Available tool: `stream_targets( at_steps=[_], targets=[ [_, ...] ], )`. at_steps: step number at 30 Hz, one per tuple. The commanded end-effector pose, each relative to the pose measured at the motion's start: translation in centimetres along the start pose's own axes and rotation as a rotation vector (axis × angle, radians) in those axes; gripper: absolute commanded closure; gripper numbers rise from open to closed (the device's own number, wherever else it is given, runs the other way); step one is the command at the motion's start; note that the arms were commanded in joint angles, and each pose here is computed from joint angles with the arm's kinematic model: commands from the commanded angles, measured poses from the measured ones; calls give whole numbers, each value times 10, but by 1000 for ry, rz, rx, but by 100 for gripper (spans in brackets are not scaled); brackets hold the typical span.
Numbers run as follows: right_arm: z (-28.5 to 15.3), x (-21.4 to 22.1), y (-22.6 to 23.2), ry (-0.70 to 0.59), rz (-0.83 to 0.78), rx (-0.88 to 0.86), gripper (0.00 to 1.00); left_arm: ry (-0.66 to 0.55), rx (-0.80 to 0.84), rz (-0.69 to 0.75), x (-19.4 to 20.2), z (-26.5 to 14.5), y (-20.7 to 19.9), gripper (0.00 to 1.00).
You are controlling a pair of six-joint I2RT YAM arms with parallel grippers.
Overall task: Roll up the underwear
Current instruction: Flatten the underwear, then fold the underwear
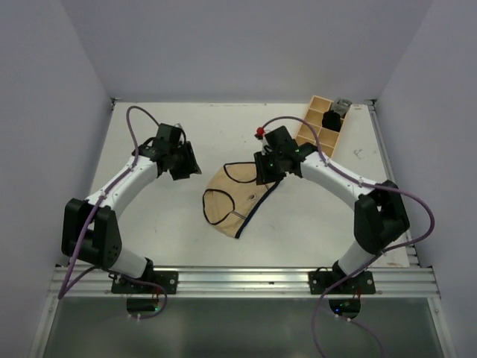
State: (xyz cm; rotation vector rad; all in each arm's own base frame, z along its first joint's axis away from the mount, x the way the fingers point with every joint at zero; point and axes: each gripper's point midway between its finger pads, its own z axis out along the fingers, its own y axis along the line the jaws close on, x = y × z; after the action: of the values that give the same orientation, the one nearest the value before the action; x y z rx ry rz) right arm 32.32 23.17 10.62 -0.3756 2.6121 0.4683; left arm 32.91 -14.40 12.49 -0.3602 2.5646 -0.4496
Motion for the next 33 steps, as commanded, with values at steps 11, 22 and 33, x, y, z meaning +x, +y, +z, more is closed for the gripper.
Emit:
stream_targets(
  at_steps=[11, 22, 33],
  targets=[
    [-3, 60, 92, -80, -284, -121, 62, 144, 288, 53, 26, 53, -15, 49],
    [16, 111, 138, -26, -485, -130, 59, 208, 220, 63, 47, 76, 7, 51],
    [30, 142, 133, 27, -551, -89, 59, 229, 183, 55, 57, 84, 18, 59]
  ],
)
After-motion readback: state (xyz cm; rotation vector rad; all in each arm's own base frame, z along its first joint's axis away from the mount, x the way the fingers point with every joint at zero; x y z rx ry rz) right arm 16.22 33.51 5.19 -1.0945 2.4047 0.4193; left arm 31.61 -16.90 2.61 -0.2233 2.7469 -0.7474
